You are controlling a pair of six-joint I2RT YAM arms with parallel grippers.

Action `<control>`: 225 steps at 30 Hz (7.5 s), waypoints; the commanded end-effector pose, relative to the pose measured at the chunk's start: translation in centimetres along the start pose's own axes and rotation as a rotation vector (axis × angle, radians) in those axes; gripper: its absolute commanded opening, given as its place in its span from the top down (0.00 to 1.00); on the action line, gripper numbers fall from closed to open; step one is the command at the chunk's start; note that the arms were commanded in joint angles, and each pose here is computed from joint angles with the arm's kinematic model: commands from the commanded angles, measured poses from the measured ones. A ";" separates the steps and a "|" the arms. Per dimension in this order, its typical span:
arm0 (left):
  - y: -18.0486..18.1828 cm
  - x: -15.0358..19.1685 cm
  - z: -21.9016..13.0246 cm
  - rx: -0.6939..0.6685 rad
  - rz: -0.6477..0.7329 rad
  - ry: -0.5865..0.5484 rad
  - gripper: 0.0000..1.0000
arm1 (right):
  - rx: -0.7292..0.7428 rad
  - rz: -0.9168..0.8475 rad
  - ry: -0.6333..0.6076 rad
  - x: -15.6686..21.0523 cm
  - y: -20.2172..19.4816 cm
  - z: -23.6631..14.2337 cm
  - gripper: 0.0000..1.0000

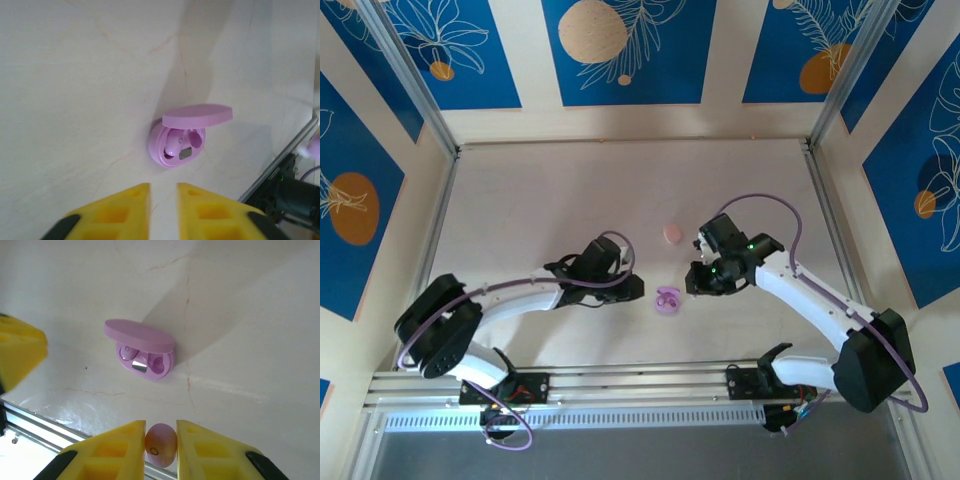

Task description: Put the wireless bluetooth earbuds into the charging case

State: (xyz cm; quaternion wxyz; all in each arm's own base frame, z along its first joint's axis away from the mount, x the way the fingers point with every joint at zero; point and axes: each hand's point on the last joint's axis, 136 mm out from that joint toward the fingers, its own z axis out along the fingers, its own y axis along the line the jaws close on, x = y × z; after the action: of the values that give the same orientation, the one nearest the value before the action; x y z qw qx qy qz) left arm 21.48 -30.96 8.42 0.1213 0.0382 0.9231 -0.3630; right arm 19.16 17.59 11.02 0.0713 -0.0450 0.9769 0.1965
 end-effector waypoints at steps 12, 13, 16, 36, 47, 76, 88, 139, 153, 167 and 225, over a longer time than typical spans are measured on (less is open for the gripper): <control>5.4 -2.7 -4.4 -0.106 -0.047 -0.125 0.00 | 0.131 -0.170 -0.034 1.3 1.4 3.6 0.79; 5.7 -2.8 -4.6 -0.103 -0.056 -0.132 0.00 | 0.139 -0.186 -0.036 1.3 1.6 3.8 0.79; 6.1 -3.1 -5.0 -0.102 -0.069 -0.142 0.00 | 0.168 -0.222 -0.039 1.1 1.8 4.6 0.79; 6.7 -3.2 -5.4 -0.120 -0.081 -0.145 0.00 | 0.213 -0.344 -0.083 -0.1 3.4 6.1 0.79; 6.7 -3.2 -5.5 -0.119 -0.083 -0.145 0.00 | 0.239 -0.348 -0.067 -0.1 2.8 6.8 0.80; 6.6 -3.1 -5.8 -0.119 -0.084 -0.151 0.00 | 0.265 -0.362 -0.049 -0.2 2.4 7.9 0.80; 6.5 -3.2 -6.0 -0.118 -0.083 -0.154 0.00 | 0.283 -0.362 -0.043 0.0 2.0 7.9 0.79; 6.1 -3.4 -6.9 -0.125 -0.074 -0.169 0.00 | 0.316 -0.369 -0.058 -0.3 1.6 7.9 0.72; 6.0 -3.5 -7.0 -0.128 -0.075 -0.173 0.00 | 0.302 -0.360 -0.104 -0.6 2.0 5.7 0.69; 4.4 -2.7 -7.3 -0.085 -0.035 -0.185 0.00 | 0.126 -0.256 -0.152 0.0 2.0 2.3 0.71; 1.0 4.0 2.1 0.006 0.049 -0.007 0.94 | -0.206 0.257 0.034 -2.6 -2.6 8.4 0.89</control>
State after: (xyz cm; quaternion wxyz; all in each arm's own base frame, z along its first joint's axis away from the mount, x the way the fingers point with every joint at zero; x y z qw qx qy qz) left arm 18.01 -30.78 4.61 0.1319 0.0576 0.9246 -0.3526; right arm 22.55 17.47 1.95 0.0253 0.0751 0.9568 0.2799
